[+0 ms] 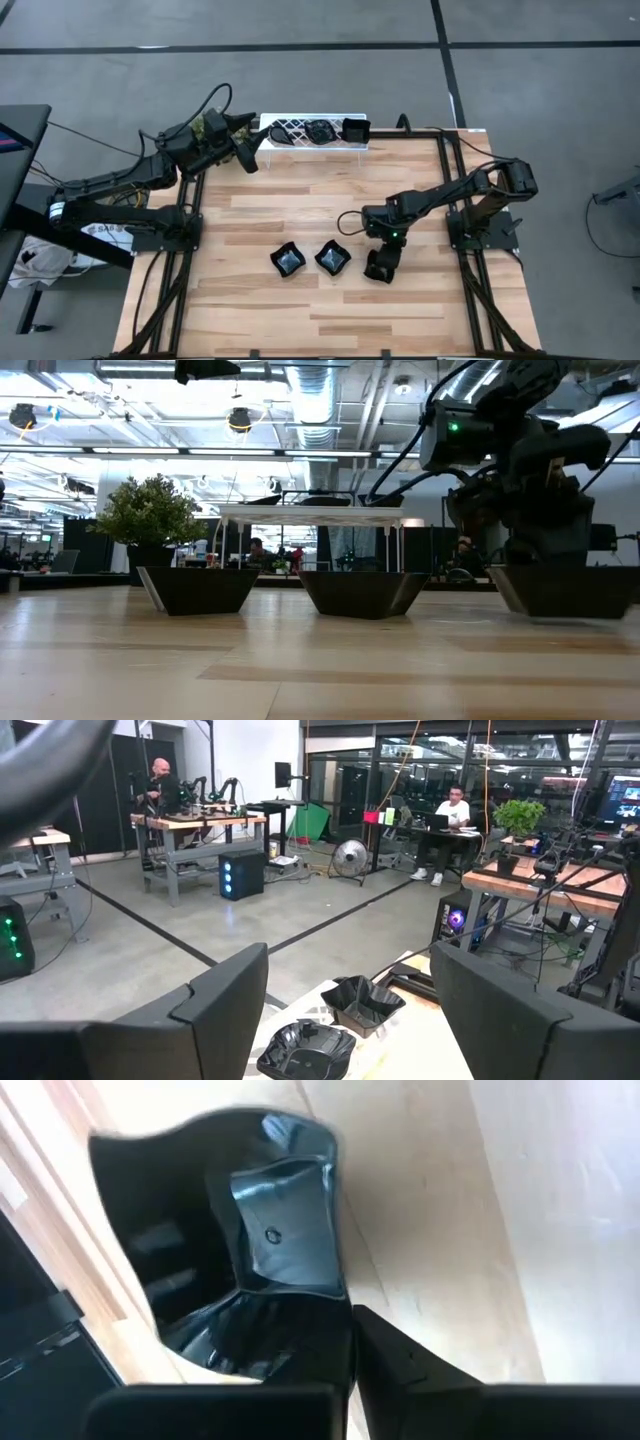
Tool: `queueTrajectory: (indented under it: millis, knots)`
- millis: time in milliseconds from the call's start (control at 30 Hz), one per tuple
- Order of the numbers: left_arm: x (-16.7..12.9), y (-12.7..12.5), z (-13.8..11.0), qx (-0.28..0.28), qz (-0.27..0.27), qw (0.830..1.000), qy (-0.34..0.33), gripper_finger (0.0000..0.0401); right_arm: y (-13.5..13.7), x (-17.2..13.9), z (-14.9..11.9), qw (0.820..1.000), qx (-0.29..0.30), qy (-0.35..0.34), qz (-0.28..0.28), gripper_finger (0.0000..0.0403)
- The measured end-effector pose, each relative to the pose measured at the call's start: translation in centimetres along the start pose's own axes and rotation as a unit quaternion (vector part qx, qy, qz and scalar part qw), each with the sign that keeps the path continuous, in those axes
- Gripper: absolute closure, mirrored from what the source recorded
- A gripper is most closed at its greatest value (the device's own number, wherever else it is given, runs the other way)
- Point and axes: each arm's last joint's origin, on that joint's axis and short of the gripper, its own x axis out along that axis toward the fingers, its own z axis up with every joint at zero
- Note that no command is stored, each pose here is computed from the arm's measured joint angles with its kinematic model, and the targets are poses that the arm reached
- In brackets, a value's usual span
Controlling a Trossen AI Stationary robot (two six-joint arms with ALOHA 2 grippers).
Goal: Pick & Place Mini shaped plates
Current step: Stack the black distorted square plate on top of the black distorted square plate on the shelf
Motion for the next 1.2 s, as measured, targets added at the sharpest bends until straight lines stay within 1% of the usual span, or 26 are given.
queueTrajectory:
  millis: [167,333,400,533,667,733,867,967,1067,1200]
  knots:
    - [0.0,0.0,0.0,0.0,0.0,1.0,0.0,0.0119,0.7,-1.5,0.5,1.0,-0.016,0.015,-0.01,0.0399]
    - [0.0,0.0,0.0,0.0,0.0,1.0,0.0,0.0119,1.4,-4.5,1.6,0.999,-0.036,0.02,-0.016,0.0397]
    - [0.0,0.0,0.0,0.0,0.0,1.0,0.0,0.0119,1.7,-6.2,2.1,0.999,-0.047,0.017,-0.02,0.0399]
    - [0.0,0.0,0.0,0.0,0.0,1.0,0.0,0.0119,2.0,-10.0,3.1,0.996,-0.071,-0.002,-0.05,0.0399]
    - [0.0,0.0,0.0,0.0,0.0,1.0,0.0,0.0119,1.7,-14.6,4.1,0.991,-0.089,-0.045,-0.095,0.04]
    - [0.0,0.0,0.0,0.0,0.0,1.0,0.0,0.0119,1.4,-16.9,4.5,0.987,-0.094,-0.073,-0.106,0.0401]
    - [0.0,0.0,0.0,0.0,0.0,1.0,0.0,0.0119,0.2,-21.2,5.1,0.98,-0.079,-0.141,-0.115,0.0401]
    - [0.0,0.0,0.0,0.0,0.0,1.0,0.0,0.0119,-1.0,-23.9,5.1,0.973,-0.057,-0.186,-0.121,0.0401]
    - [0.0,0.0,0.0,0.0,0.0,1.0,0.0,0.0119,-2.3,-26.0,5.0,0.967,-0.026,-0.221,-0.125,0.0402]
    - [0.0,0.0,0.0,0.0,0.0,1.0,0.0,0.0119,-4.0,-28.3,4.5,0.957,0.002,-0.255,-0.136,0.0402]
